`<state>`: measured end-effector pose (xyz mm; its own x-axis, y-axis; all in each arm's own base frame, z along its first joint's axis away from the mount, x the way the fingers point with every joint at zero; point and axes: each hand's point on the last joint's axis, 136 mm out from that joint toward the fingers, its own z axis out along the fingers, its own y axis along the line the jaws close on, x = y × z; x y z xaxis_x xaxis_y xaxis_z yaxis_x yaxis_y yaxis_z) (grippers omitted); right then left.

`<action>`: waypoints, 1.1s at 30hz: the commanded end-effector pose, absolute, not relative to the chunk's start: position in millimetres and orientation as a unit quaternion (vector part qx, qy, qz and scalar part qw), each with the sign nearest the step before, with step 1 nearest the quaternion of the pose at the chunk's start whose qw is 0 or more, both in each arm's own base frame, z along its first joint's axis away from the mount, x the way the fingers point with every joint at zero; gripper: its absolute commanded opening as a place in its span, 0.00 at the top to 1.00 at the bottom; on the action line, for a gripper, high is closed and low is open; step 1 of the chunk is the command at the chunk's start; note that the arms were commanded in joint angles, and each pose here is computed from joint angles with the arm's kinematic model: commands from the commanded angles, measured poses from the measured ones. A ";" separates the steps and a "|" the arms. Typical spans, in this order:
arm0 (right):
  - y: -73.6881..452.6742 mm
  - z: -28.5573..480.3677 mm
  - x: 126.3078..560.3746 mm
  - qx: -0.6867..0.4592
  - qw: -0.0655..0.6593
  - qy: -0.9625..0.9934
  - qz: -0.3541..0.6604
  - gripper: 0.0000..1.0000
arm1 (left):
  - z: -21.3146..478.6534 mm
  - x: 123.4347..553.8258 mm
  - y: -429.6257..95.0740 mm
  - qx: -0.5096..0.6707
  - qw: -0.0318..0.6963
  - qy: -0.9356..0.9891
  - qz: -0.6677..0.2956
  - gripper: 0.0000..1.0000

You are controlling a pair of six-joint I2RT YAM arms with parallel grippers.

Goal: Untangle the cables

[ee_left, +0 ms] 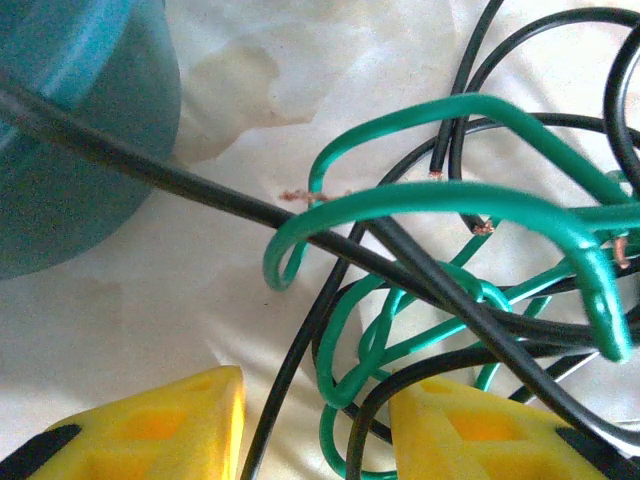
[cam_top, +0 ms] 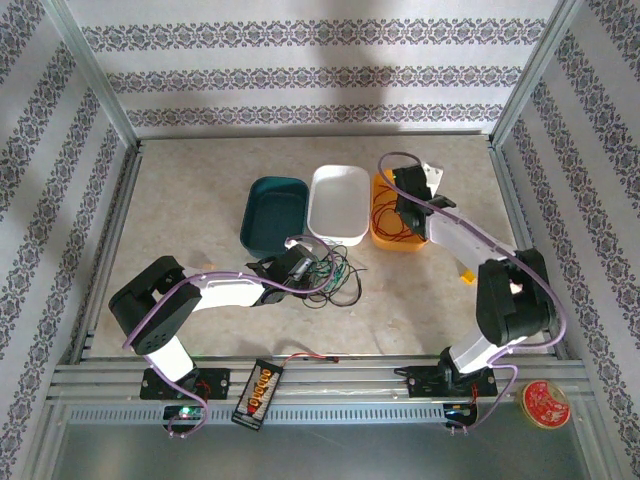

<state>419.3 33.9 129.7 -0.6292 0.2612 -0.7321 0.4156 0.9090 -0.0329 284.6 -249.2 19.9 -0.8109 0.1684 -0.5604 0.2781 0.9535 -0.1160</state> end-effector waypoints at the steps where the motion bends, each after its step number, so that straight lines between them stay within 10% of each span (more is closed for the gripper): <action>1: 21.0 102.1 405.3 0.214 0.345 0.904 -0.137 1.00 | 16.4 280.2 -244.8 0.119 0.276 0.950 -0.089 0.58; 18: 23.6 78.1 401.6 0.219 0.311 0.915 -0.137 1.00 | 16.8 281.8 -246.7 0.118 0.275 0.950 -0.088 0.58; 24: 55.2 75.5 409.3 0.196 0.302 0.932 -0.047 0.84 | 18.0 281.2 -244.5 0.116 0.278 0.950 -0.087 0.58; 33: 44.3 135.1 402.0 0.202 0.379 0.903 -0.038 0.33 | 21.8 280.4 -241.0 0.112 0.287 0.947 -0.088 0.58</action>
